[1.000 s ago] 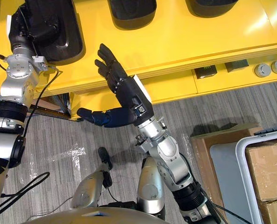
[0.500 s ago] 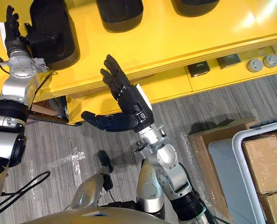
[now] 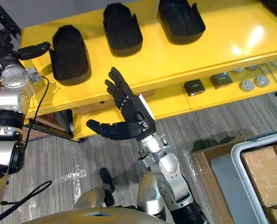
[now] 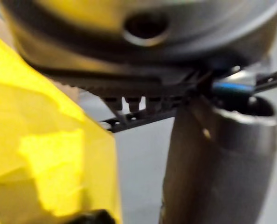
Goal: Walk over and take three plastic housings, then place them on the shelf
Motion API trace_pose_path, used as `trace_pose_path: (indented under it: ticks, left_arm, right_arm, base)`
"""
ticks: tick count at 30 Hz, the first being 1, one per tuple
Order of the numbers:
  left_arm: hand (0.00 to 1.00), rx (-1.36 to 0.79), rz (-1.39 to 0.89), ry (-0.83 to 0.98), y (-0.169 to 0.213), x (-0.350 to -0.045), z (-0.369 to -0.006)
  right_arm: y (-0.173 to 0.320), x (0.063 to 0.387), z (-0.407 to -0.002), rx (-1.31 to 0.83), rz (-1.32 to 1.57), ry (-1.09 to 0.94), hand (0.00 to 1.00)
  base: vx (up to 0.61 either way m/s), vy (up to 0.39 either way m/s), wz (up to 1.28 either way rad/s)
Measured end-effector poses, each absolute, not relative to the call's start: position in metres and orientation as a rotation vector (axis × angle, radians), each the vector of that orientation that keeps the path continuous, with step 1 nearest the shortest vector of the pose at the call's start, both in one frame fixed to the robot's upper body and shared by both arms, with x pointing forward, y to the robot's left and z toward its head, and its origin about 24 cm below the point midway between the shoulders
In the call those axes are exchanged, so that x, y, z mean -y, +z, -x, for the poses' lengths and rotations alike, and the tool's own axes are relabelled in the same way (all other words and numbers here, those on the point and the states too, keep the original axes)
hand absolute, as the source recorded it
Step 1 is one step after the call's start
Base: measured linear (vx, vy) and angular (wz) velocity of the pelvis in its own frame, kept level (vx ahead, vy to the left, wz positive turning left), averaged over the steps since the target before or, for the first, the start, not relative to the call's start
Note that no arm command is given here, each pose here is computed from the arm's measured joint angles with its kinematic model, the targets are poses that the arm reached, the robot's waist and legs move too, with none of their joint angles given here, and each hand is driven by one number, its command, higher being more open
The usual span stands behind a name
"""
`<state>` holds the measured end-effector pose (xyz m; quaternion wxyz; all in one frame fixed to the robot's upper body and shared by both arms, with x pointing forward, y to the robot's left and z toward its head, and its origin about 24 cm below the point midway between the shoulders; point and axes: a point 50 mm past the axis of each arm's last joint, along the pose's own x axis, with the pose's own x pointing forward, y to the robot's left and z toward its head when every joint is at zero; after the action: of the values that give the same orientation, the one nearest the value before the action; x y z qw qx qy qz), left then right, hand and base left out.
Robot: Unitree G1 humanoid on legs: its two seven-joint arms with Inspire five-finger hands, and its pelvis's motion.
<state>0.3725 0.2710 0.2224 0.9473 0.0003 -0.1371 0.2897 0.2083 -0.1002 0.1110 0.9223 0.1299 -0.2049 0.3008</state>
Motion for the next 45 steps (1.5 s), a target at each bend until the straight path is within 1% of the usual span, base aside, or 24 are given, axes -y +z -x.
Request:
trace_pose_path:
  ticks: [2, 4, 6, 8, 11, 13, 15, 16, 17, 18, 19, 21, 25, 29, 35, 37, 42, 45]
  left_arm:
    - [1.0, 0.391, 0.047, 0.561, 0.24, -0.263, -0.367]
    - [1.0, 0.616, 0.127, 0.484, 0.273, -0.247, -0.346]
    - [1.0, 0.702, 0.141, 0.441, 0.282, -0.24, -0.336]
    - [1.0, 0.81, 0.154, 0.331, 0.294, -0.226, -0.318]
    - [1.0, 0.869, 0.13, 0.204, 0.292, -0.211, -0.299]
    - [1.0, 0.843, 0.105, 0.124, 0.275, -0.205, -0.289]
    - [1.0, 0.745, 0.09, 0.047, 0.241, -0.198, -0.281]
    - [1.0, 0.711, 0.083, 0.034, 0.231, -0.197, -0.28]
    - [1.0, 0.637, 0.078, 0.01, 0.21, -0.196, -0.277]
    - [1.0, 0.57, 0.043, 0.006, 0.19, -0.194, -0.274]
    - [1.0, 0.541, 0.022, 0.004, 0.18, -0.194, -0.271]
    - [1.0, 0.437, -0.055, -0.004, 0.15, -0.193, -0.261]
    - [1.0, 0.338, -0.102, 0.011, 0.118, -0.19, -0.244]
    - [1.0, 0.334, -0.124, 0.036, 0.108, -0.187, -0.236]
    - [1.0, 0.434, -0.086, 0.051, 0.117, -0.18, -0.234]
    - [1.0, 0.45, -0.115, 0.073, 0.117, -0.18, -0.238]
    - [1.0, 0.41, -0.142, 0.143, 0.108, -0.181, -0.259]
    - [1.0, 0.421, -0.141, 0.186, 0.111, -0.18, -0.267]
  right_arm:
    - [0.112, 0.102, -0.208, 0.436, -0.257, 0.609, 1.0]
    - [0.112, 0.104, -0.209, 0.441, -0.257, 0.593, 1.0]
    - [0.111, 0.105, -0.209, 0.435, -0.259, 0.581, 1.0]
    - [0.109, 0.106, -0.209, 0.424, -0.262, 0.553, 1.0]
    - [0.106, 0.106, -0.208, 0.414, -0.244, 0.531, 1.0]
    - [0.105, 0.106, -0.207, 0.409, -0.237, 0.527, 1.0]
    - [0.101, 0.107, -0.204, 0.394, -0.216, 0.514, 1.0]
    - [0.099, 0.108, -0.203, 0.387, -0.218, 0.507, 1.0]
    - [0.097, 0.109, -0.201, 0.374, -0.22, 0.496, 1.0]
    - [0.094, 0.11, -0.2, 0.363, -0.222, 0.484, 1.0]
    - [0.094, 0.111, -0.199, 0.359, -0.223, 0.48, 1.0]
    - [0.088, 0.114, -0.198, 0.337, -0.222, 0.456, 1.0]
    - [0.082, 0.116, -0.199, 0.319, -0.203, 0.396, 1.0]
    - [0.082, 0.12, -0.2, 0.328, -0.215, 0.352, 1.0]
    - [0.091, 0.127, -0.206, 0.383, -0.2, 0.319, 1.0]
    - [0.096, 0.127, -0.21, 0.406, -0.195, 0.318, 1.0]
    - [0.108, 0.125, -0.221, 0.46, -0.197, 0.312, 1.0]
    - [0.11, 0.124, -0.225, 0.469, -0.196, 0.307, 1.0]
  base:
    - [0.02, 0.028, 0.09]
    - [0.0, 0.036, 0.12]
    - [0.01, 0.022, 0.05]
    - [0.02, 0.026, 0.11]
    - [0.0, 0.013, 0.14]
    - [-0.01, 0.009, 0.13]
    - [-0.03, 0.009, 0.13]
    - [-0.06, 0.012, 0.08]
    - [-0.05, 0.016, 0.1]
    - [-0.05, 0.015, 0.12]
    - [-0.03, 0.016, 0.18]
    - [-0.01, 0.014, 0.19]
    - [0.01, 0.008, 0.08]
    - [0.01, 0.003, 0.04]
    - [-0.02, 0.005, -0.05]
    - [-0.02, 0.004, -0.1]
    - [0.0, 0.0, -0.01]
    - [0.0, 0.0, 0.0]
